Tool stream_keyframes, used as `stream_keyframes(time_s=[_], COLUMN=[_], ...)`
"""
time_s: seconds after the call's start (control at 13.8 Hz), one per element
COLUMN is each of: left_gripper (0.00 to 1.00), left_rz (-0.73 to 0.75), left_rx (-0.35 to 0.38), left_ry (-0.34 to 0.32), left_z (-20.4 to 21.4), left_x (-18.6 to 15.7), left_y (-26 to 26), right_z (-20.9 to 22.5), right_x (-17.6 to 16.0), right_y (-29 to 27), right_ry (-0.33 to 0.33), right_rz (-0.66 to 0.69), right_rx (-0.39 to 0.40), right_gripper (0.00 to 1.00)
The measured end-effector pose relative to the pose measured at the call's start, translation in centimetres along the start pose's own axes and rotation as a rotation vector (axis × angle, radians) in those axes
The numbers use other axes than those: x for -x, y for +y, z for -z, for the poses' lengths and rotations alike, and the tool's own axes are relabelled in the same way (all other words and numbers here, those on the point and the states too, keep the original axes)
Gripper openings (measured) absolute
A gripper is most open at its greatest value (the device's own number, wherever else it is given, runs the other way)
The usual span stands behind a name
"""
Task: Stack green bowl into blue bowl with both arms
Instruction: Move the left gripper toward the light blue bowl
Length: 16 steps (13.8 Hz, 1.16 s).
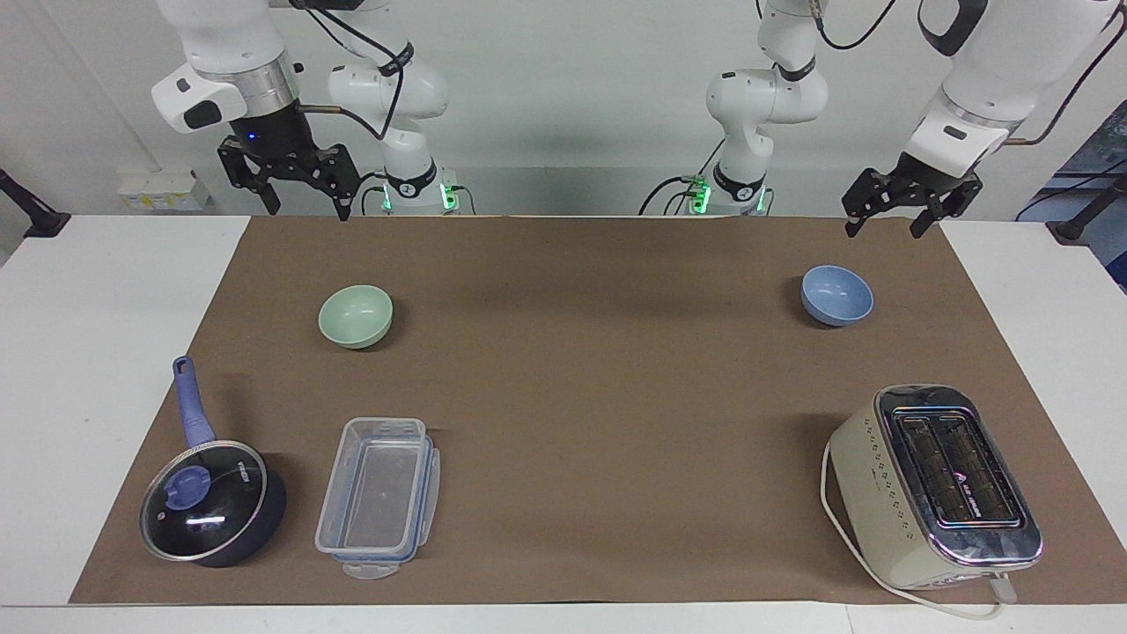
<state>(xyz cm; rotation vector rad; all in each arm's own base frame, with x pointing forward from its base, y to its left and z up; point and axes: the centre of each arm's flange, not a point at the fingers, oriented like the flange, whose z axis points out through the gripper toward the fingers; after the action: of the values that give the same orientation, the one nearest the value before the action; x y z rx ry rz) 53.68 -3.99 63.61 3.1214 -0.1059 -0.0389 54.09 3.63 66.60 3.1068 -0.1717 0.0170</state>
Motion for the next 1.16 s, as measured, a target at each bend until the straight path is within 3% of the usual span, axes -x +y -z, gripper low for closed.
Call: stream_keyframes(time_s=[0.8, 1.16], left_gripper=[1.0, 1.0], left_rz=[-0.021, -0.049], left_rx=[0.0, 0.006], left_ry=[-0.029, -0.053], left_z=[-1.1, -3.6], left_x=[0.3, 1.0], left_y=[-1.0, -4.9], right_z=[-0.1, -0.1], right_x=[0.6, 0.6], right_y=[0.2, 0.3], right_ry=[-0.022, -0.022], right_rz=[-0.003, -0.004], right_rx=[0.005, 0.006], right_gripper=[1.0, 1.0])
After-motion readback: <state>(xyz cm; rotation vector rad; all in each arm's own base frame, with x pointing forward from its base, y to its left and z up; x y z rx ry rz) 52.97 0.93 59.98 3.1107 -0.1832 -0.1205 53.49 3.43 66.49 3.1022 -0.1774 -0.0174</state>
